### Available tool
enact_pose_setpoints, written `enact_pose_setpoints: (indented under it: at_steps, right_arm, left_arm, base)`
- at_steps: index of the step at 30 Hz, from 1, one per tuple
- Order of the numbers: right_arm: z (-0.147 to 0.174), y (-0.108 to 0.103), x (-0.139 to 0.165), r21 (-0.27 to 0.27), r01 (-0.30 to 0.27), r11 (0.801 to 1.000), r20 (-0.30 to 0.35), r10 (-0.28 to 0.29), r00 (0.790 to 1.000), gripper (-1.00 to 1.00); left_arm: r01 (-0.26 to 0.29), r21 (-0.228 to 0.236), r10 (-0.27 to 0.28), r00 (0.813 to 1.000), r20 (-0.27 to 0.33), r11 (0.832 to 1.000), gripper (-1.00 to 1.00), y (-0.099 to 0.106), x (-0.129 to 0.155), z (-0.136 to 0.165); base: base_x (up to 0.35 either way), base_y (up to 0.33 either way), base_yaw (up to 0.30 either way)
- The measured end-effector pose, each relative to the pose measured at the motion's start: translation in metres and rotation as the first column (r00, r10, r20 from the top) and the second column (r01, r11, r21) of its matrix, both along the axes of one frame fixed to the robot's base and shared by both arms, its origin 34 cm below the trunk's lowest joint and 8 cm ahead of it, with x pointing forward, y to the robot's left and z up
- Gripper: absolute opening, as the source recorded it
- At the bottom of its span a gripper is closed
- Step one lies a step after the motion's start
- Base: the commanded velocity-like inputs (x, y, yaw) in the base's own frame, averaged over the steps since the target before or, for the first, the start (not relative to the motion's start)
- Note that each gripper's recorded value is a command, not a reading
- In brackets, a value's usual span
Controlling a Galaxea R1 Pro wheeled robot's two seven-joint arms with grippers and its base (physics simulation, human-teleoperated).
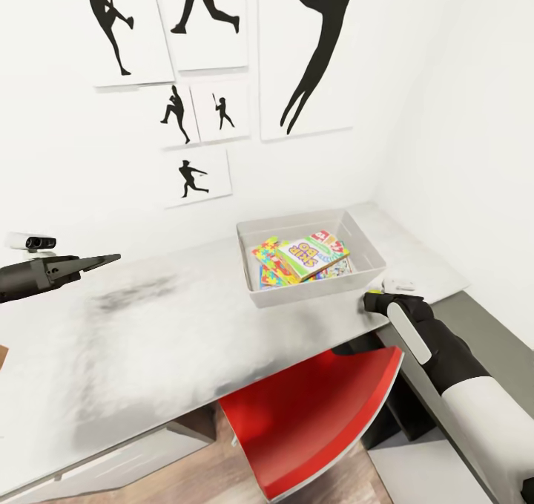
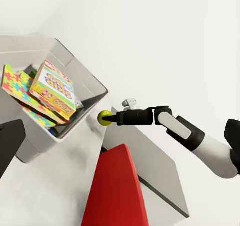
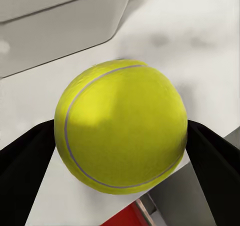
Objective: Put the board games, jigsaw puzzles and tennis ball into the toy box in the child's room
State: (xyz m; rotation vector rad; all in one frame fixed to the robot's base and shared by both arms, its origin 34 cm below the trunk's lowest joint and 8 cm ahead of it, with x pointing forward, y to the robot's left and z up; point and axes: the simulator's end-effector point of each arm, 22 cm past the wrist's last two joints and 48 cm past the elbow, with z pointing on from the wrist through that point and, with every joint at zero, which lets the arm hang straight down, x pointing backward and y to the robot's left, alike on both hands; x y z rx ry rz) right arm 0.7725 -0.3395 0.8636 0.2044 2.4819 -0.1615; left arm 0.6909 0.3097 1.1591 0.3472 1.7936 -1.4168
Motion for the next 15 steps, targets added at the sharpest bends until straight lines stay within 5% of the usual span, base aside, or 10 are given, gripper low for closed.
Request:
enact_pose_setpoints:
  at_steps: [15]
  right_arm:
    - [0.017,-0.001,0.004,0.001,0.0,1.0,0.027,0.0,1.0,-1.0]
  left_arm:
    - [0.0,0.0,0.0,1.0,0.024,1.0,1.0,0.0,-0.004,0.014]
  base:
    - [0.0,0.0,0.0]
